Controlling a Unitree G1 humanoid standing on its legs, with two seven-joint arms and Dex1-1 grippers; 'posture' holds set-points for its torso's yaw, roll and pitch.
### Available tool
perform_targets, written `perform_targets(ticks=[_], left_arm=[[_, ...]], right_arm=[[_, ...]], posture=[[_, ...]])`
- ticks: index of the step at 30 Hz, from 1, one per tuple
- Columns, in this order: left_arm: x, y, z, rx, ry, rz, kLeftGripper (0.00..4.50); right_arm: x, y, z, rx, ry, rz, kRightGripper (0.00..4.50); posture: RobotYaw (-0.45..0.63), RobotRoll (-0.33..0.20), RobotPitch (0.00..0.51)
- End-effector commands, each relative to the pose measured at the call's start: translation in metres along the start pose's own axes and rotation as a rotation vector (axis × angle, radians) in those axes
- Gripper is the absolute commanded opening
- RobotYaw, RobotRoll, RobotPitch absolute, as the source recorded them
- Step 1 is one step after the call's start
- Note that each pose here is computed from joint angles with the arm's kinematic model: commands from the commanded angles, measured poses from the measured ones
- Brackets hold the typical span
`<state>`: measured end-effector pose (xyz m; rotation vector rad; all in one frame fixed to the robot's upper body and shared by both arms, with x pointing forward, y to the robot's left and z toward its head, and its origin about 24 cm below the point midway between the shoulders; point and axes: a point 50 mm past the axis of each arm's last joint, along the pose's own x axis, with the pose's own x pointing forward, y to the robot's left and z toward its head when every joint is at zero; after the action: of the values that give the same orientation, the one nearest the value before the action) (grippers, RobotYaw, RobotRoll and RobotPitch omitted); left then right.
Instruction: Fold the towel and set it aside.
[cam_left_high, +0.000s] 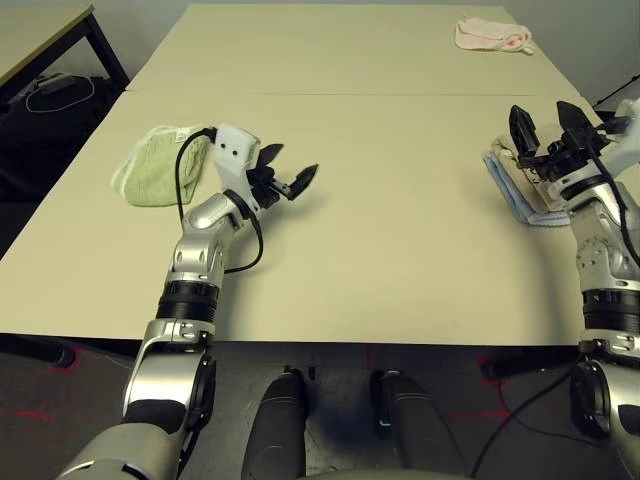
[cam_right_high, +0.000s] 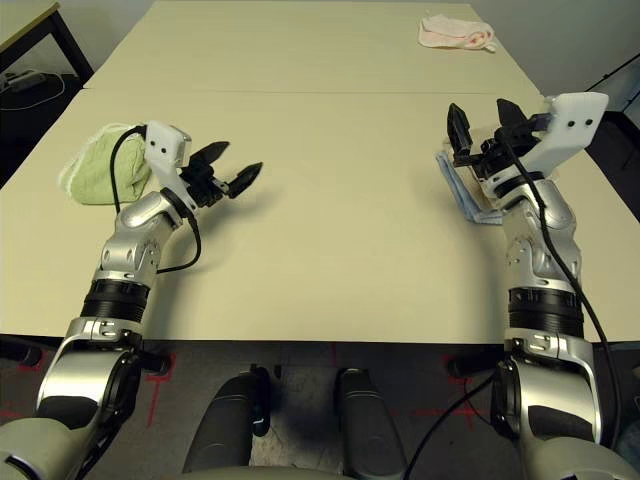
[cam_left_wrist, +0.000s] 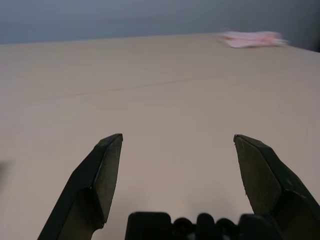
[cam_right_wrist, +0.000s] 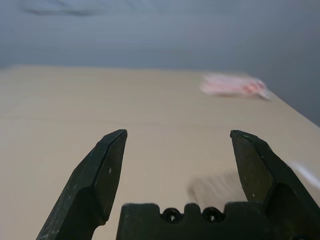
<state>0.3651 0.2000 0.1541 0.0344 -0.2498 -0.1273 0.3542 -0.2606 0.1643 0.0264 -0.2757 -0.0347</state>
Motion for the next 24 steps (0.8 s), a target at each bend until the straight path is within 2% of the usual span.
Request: perform_targets(ticks=[1,5,10,17,24], left_arm=[[-0.006,0.019,-0.009,0.018,-0.016,0.226,4.5],[-0.008,0.021,-0.013,0.042,-0.022,0.246,4.5],[-0.012,0.018,-0.019,0.125,-0.028,0.128,4.5],[-0.019,0.018,-0.025,0.134,-0.008,0.042,4.5],[-0.02,0.024,-0.025,0.131,-0.01,0.064,4.5]], right_arm=[[-0.006,0.004,-0.02,0.023,0.027,-0.098,4.48],[-0.007,0.011,-0.028,0.012,0.022,-0.096,4.48],[-0.012,0.013,-0.038,-0.016,0.035,-0.087,4.48],[-0.023,0.004,-0.044,-0.026,0.049,-0.103,4.48],[-0.023,0.01,-0.047,-0.013,0.058,-0.059,4.48]], posture=[[0.06,0.0,0.128],[0.05,0.0,0.128],[0.04,0.0,0.13],[0.03,0.0,0.129],[0.02,0.0,0.133]])
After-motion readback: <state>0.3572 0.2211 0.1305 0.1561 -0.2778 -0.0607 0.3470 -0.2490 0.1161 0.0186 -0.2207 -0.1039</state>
